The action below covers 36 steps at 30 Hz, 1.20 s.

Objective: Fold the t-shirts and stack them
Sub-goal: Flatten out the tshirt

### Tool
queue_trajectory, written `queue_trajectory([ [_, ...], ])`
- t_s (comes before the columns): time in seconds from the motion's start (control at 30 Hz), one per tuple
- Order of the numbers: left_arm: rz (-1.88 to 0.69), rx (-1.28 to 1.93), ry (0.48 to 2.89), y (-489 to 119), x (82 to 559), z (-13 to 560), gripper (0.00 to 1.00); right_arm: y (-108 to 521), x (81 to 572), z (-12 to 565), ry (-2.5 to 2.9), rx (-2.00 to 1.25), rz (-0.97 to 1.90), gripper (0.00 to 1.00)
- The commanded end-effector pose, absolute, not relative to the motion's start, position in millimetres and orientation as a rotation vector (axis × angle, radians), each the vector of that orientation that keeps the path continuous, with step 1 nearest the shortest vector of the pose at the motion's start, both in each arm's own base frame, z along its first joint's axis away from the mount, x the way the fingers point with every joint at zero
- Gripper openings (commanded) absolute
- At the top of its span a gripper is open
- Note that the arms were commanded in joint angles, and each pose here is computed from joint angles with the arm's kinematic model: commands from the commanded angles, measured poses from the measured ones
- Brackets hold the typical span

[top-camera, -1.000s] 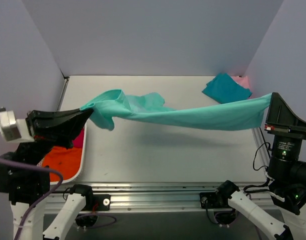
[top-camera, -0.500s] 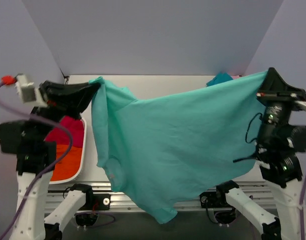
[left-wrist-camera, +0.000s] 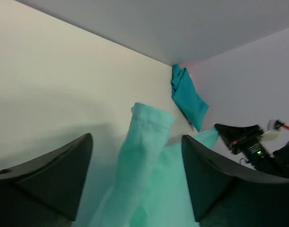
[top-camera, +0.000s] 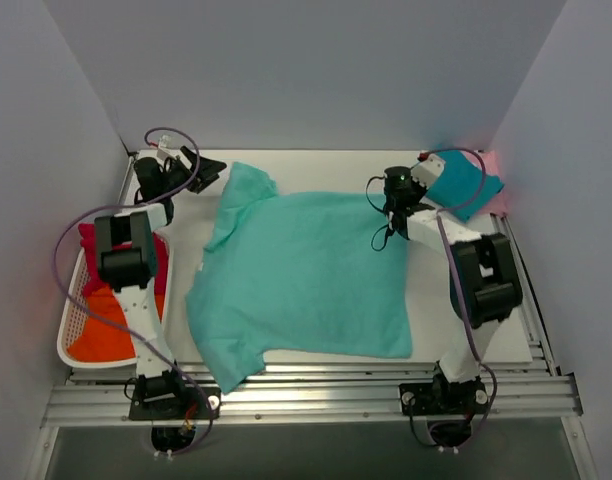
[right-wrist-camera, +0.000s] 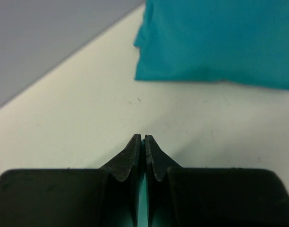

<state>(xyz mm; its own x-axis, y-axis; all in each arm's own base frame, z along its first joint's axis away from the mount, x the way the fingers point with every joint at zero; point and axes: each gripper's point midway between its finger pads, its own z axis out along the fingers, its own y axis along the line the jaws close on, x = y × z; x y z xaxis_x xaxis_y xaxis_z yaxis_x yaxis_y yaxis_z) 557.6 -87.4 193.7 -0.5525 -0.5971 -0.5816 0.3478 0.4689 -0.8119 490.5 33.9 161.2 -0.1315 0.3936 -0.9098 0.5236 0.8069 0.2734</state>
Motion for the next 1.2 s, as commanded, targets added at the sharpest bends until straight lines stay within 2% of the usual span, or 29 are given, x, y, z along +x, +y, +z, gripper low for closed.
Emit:
queue_trajectory([
  [0.0, -1.450, -0.181, 1.641, -79.0, 599.2, 175.7, 0.94, 29.4, 539.7, 176.1, 1.613, 0.842, -0.058, 0.00],
  [0.07, -1.515, -0.245, 1.564, -63.1, 613.0, 178.4, 0.94, 30.4, 553.1, 144.6, 1.668, 0.845, -0.108, 0.00],
  [0.13, -1.515, -0.257, 1.512, -53.5, 621.4, 188.9, 0.94, 31.2, 567.4, 149.1, 1.652, 0.847, -0.115, 0.00],
  [0.33, -1.252, -0.228, 1.527, -35.3, 621.6, 253.9, 0.94, 37.6, 603.9, 138.8, 1.674, 0.798, -0.082, 0.00],
  [0.37, -1.231, -0.222, 1.525, -34.4, 619.7, 262.9, 0.94, 40.1, 608.0, 140.0, 1.680, 0.785, -0.074, 0.17],
  [0.4, -1.211, -0.192, 1.507, -36.7, 613.7, 284.4, 0.94, 40.1, 608.9, 138.5, 1.693, 0.778, -0.086, 0.40],
  [0.43, -1.185, -0.164, 1.506, -37.7, 610.9, 290.4, 0.94, 38.1, 611.3, 139.3, 1.695, 0.775, -0.097, 0.66],
  [0.47, -1.172, -0.170, 1.518, -37.3, 608.4, 293.9, 0.94, 39.2, 615.1, 144.1, 1.693, 0.764, -0.102, 0.99],
  [0.7, -1.041, -0.111, 1.504, -39.4, 574.7, 343.8, 0.94, 17.7, 585.7, 163.5, 1.692, 0.812, -0.207, 1.00],
  [0.77, -0.951, -0.091, 1.543, -43.5, 561.5, 348.8, 0.94, 8.0, 570.8, 186.3, 1.645, 0.841, -0.231, 1.00],
  [0.8, -0.905, -0.091, 1.569, -47.1, 556.5, 347.7, 0.94, 5.1, 559.8, 179.4, 1.660, 0.843, -0.254, 1.00],
  [0.87, -0.704, -0.102, 1.650, -56.5, 543.1, 342.0, 0.94, -1.4, 540.7, 203.1, 1.616, 0.862, -0.256, 1.00],
  [0.93, -0.498, -0.178, 1.727, -50.4, 533.8, 316.2, 0.94, -2.8, 516.2, 192.6, 1.635, 0.875, -0.272, 1.00],
  [1.0, -0.469, -0.161, 1.758, -81.1, 504.0, 312.6, 0.94, 0.6, 493.9, 211.0, 1.605, 0.887, -0.209, 1.00],
  [1.03, -0.442, -0.191, 1.828, -84.0, 490.3, 277.2, 0.94, 4.9, 475.6, 190.7, 1.644, 0.885, -0.201, 0.99],
  [1.1, -0.418, -0.234, 1.832, -96.0, 463.0, 271.2, 0.94, 14.4, 449.7, 217.9, 1.568, 0.872, -0.104, 0.99],
  [1.13, -0.390, -0.297, 1.886, -97.2, 447.9, 240.0, 0.94, 36.5, 431.3, 220.3, 1.558, 0.833, -0.072, 0.99],
  [1.17, -0.336, -0.333, 1.904, -105.8, 427.1, 234.0, 0.94, 36.7, 396.8, 217.2, 1.534, 0.817, -0.085, 1.00],
])
